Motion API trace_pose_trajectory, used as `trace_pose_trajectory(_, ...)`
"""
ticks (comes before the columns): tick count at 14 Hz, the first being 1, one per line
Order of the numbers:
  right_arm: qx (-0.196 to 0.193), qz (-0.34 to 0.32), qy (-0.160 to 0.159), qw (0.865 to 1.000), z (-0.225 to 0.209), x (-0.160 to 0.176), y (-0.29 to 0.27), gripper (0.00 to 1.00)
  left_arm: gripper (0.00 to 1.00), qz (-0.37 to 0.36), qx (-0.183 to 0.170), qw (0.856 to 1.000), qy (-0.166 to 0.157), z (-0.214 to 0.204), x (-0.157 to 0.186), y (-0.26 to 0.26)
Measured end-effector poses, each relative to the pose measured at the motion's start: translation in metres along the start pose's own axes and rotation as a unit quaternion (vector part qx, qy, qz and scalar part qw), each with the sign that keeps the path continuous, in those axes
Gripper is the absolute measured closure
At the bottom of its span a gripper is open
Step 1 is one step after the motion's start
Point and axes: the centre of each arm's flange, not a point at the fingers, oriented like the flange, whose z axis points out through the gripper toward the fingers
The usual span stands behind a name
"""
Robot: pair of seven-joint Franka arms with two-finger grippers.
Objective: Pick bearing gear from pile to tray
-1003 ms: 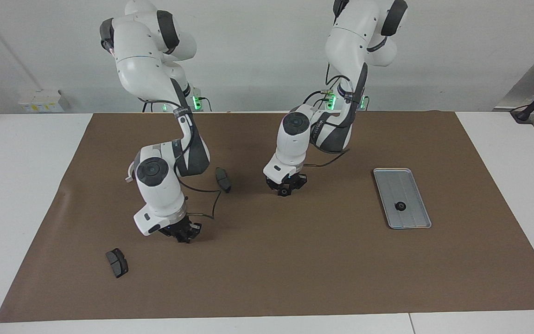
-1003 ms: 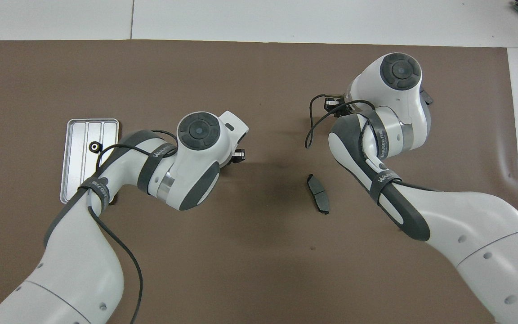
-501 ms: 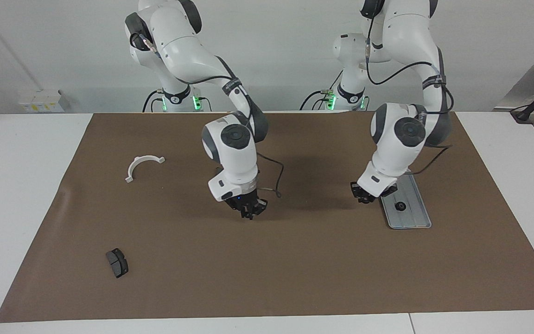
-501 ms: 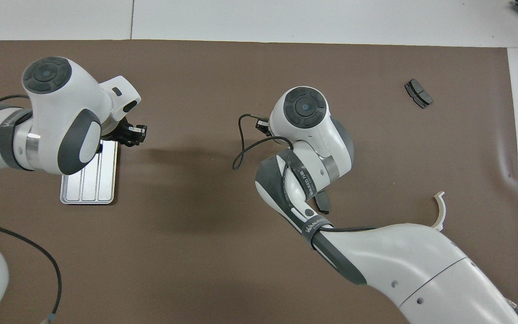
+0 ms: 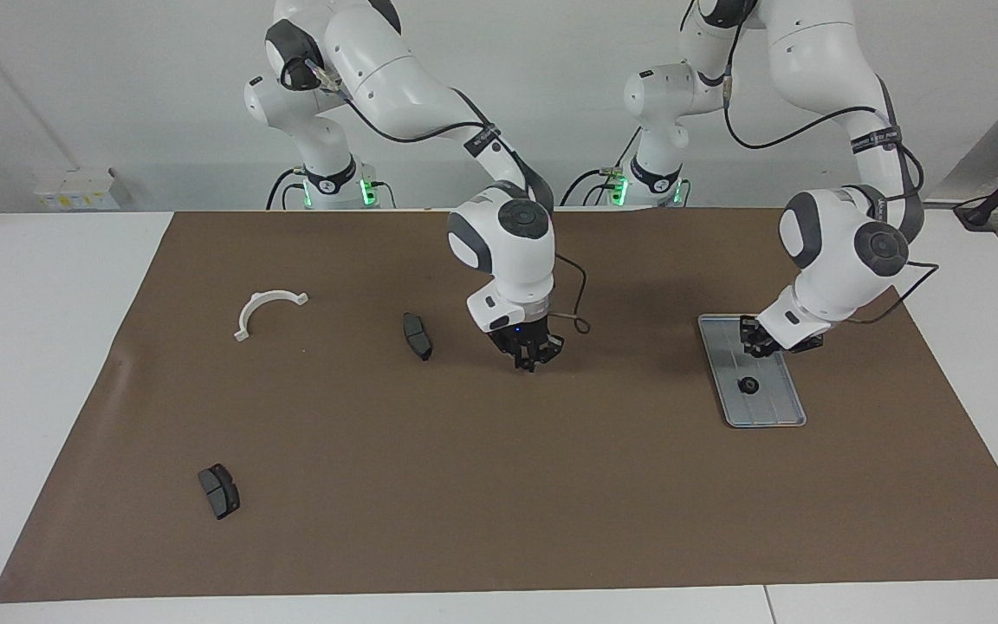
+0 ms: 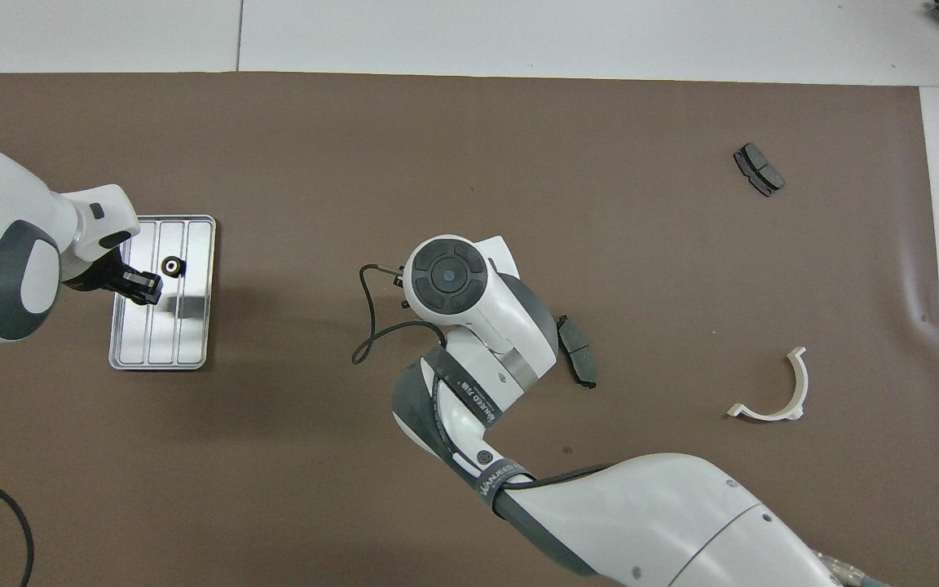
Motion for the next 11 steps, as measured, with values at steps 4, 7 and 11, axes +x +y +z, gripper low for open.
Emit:
trace_pose_trajectory(4,0.007,0.018,0.008,1.0,-0.015,0.006,0.002,0.27,0.33,0.012,0.0,1.0,0.003,0.007,0.001,0.008)
trace_pose_trajectory(7,0.022,0.021,0.032,0.999,-0.065,0.058,0.036,0.0,0.13,0.013,0.007,1.0,0.023,-0.008,0.01,0.023)
trace_pose_trajectory(11,0.007,-0.017,0.046,0.999,-0.117,0.109,0.112,0.0,0.14,-0.073,0.016,0.995,0.065,-0.036,0.047,0.139)
